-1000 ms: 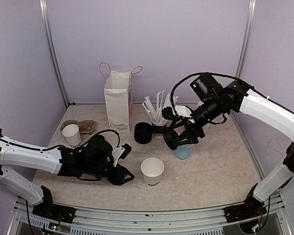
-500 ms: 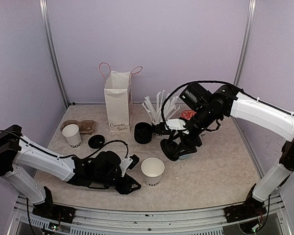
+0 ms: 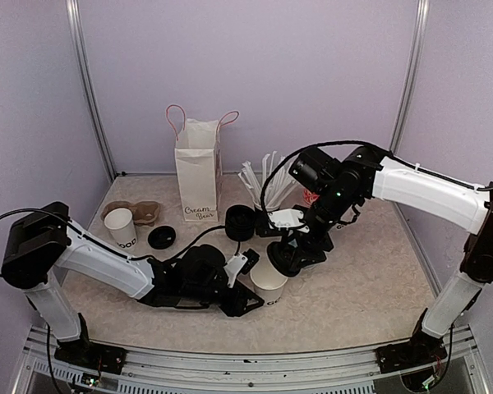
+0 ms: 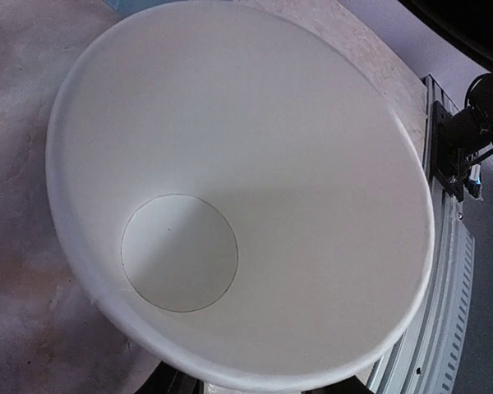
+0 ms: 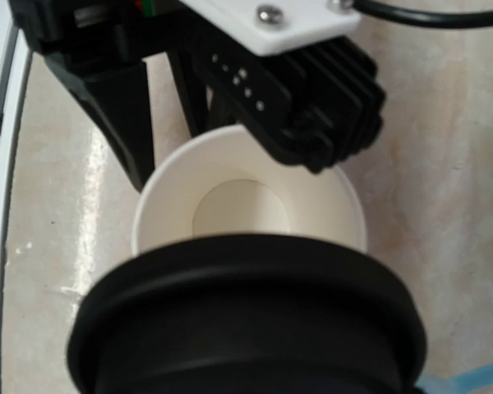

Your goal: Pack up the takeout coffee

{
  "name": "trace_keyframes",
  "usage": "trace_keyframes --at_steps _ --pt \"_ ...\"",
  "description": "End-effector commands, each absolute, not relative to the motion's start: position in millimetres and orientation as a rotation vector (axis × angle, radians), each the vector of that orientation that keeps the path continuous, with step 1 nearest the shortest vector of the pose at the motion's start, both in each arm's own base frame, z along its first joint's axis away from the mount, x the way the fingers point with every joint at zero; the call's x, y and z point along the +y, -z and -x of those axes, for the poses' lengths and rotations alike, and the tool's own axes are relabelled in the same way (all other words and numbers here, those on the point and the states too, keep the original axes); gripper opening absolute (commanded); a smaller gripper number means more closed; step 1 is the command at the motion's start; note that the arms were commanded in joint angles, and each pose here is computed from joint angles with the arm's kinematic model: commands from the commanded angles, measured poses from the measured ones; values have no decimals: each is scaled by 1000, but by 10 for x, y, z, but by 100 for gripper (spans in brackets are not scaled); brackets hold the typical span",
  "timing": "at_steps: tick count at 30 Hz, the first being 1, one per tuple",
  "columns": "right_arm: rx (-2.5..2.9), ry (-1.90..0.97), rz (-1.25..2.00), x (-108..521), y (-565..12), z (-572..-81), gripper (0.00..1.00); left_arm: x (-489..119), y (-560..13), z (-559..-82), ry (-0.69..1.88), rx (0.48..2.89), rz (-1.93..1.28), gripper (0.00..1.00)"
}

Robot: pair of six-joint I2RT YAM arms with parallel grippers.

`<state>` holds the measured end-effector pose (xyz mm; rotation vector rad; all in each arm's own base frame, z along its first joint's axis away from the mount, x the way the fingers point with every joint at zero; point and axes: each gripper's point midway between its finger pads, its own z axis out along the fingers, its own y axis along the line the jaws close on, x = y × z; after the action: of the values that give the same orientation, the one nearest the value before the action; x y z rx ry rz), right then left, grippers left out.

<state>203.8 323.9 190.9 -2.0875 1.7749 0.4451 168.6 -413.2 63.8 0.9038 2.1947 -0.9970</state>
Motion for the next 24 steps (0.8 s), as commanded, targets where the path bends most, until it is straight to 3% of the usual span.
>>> trace_keyframes --at_steps 1,24 --pt "1778 -430 2138 3298 -1860 -1998 15 -4252 -734 -1680 1041 2129 -940 40" --pt "1796 -360 2245 3493 -1613 -2020 28 -3931 -695 -1654 1198 2172 -723 41"
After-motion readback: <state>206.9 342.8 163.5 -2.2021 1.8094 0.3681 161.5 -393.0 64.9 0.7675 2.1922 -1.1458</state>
